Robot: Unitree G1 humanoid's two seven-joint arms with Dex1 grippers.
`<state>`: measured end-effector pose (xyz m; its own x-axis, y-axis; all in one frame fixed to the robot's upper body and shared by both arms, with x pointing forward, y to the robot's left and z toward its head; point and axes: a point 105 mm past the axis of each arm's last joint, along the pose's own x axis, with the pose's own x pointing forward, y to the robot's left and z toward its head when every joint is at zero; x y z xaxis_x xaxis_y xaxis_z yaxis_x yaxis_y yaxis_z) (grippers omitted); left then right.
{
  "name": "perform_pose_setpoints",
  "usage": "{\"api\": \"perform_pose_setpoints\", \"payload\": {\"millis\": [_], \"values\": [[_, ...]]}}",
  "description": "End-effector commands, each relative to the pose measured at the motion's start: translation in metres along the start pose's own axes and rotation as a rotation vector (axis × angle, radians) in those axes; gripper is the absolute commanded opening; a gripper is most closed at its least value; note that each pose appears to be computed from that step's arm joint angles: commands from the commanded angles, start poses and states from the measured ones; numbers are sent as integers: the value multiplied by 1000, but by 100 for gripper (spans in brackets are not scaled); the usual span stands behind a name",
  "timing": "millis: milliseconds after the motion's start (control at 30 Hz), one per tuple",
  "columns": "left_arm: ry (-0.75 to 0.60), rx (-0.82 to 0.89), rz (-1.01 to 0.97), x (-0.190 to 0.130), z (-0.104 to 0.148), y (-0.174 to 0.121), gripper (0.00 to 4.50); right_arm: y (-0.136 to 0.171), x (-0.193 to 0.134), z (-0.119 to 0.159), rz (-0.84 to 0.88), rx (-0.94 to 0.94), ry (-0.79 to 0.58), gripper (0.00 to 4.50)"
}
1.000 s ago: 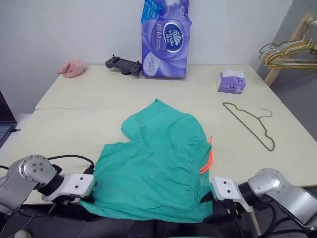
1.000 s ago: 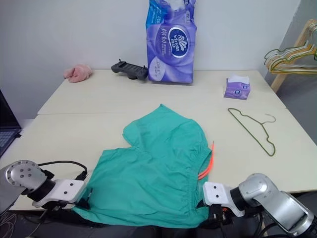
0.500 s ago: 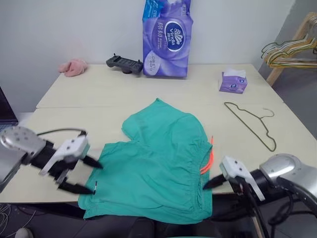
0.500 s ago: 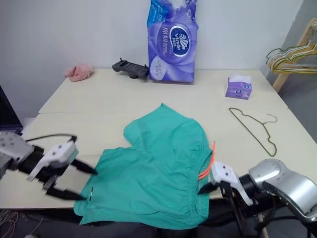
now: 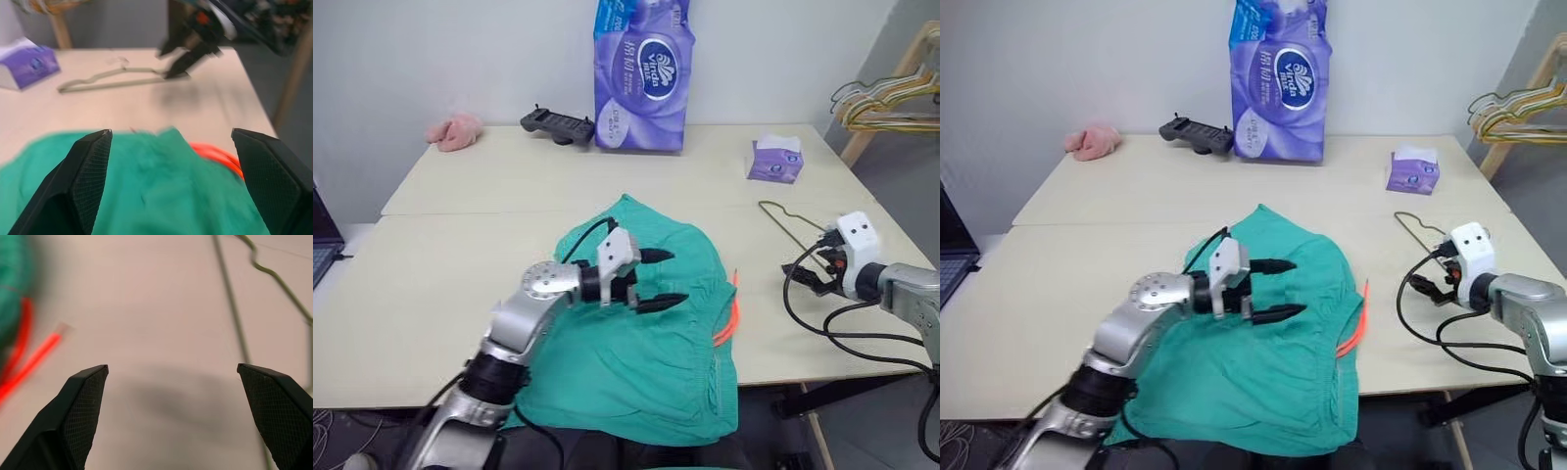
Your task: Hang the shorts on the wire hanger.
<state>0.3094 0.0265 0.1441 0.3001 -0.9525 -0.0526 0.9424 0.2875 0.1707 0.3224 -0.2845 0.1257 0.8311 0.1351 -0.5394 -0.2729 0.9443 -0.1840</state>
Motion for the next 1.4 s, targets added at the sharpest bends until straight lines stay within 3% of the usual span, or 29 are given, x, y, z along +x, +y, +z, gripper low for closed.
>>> {"api": "perform_pose_setpoints", "payload": {"millis": [33, 300, 567, 1233, 1333, 1400], "values": [[-21, 60, 29, 21, 6, 3, 416, -35, -8, 13, -112, -1, -35, 450], [-36, 81, -34, 55, 5, -18, 416, -76, 7, 9, -165, 37, 10, 450], [-52, 85, -28, 62, 9, -19, 416, -88, 31, 4, -134, 51, 62, 450], [-52, 104, -9, 62, 15, -10, 416, -71, 63, -34, -65, 71, 156, 450], [-50, 105, -9, 61, 16, -9, 419, -67, 66, -34, -51, 95, 148, 396], [-49, 105, -9, 60, 16, -9, 419, -66, 67, -34, -42, 104, 146, 324]]}}
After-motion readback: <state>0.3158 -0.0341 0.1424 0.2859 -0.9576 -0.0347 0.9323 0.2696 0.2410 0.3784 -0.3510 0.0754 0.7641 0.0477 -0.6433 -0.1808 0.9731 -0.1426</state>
